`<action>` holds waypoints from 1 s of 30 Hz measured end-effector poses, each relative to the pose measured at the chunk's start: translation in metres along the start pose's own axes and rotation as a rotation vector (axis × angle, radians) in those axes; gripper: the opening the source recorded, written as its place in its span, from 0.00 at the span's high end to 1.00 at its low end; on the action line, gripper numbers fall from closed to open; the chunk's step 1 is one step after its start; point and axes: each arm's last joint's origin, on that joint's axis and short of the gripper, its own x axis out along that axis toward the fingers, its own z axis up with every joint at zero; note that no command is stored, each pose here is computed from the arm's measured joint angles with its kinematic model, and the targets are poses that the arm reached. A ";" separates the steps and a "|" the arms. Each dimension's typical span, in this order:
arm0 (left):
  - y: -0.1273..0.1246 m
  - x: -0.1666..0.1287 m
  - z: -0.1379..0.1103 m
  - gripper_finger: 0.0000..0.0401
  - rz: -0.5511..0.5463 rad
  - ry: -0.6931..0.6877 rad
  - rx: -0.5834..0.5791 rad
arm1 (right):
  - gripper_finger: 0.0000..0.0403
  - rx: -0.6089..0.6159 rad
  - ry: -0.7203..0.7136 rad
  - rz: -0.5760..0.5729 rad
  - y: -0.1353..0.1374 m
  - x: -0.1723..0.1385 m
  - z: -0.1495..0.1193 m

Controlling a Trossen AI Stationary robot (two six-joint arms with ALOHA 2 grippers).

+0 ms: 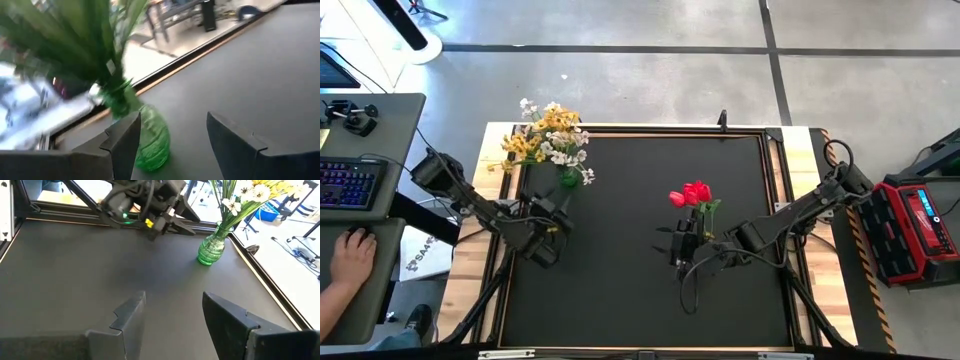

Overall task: Sort flowers into vase by color
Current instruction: Move the green flower vase to the bottom left of the table

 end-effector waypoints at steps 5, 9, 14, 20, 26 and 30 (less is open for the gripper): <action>0.007 0.014 -0.008 0.49 0.103 0.093 -0.268 | 0.55 -0.009 0.000 0.000 0.000 0.000 0.000; 0.013 0.023 -0.009 0.48 0.208 0.142 -0.442 | 0.55 -0.017 0.001 -0.002 -0.001 0.001 0.000; 0.010 0.031 -0.009 0.47 0.224 0.183 -0.330 | 0.55 -0.028 0.001 -0.002 -0.001 0.001 0.000; -0.003 0.033 -0.007 0.47 0.152 0.158 -0.178 | 0.55 -0.028 0.001 0.002 -0.001 0.001 0.000; -0.002 0.036 -0.004 0.47 0.170 0.086 -0.145 | 0.55 -0.026 0.001 0.003 -0.001 0.001 0.000; 0.003 0.039 -0.003 0.46 0.193 0.116 -0.192 | 0.55 -0.027 0.000 0.004 -0.001 0.001 0.000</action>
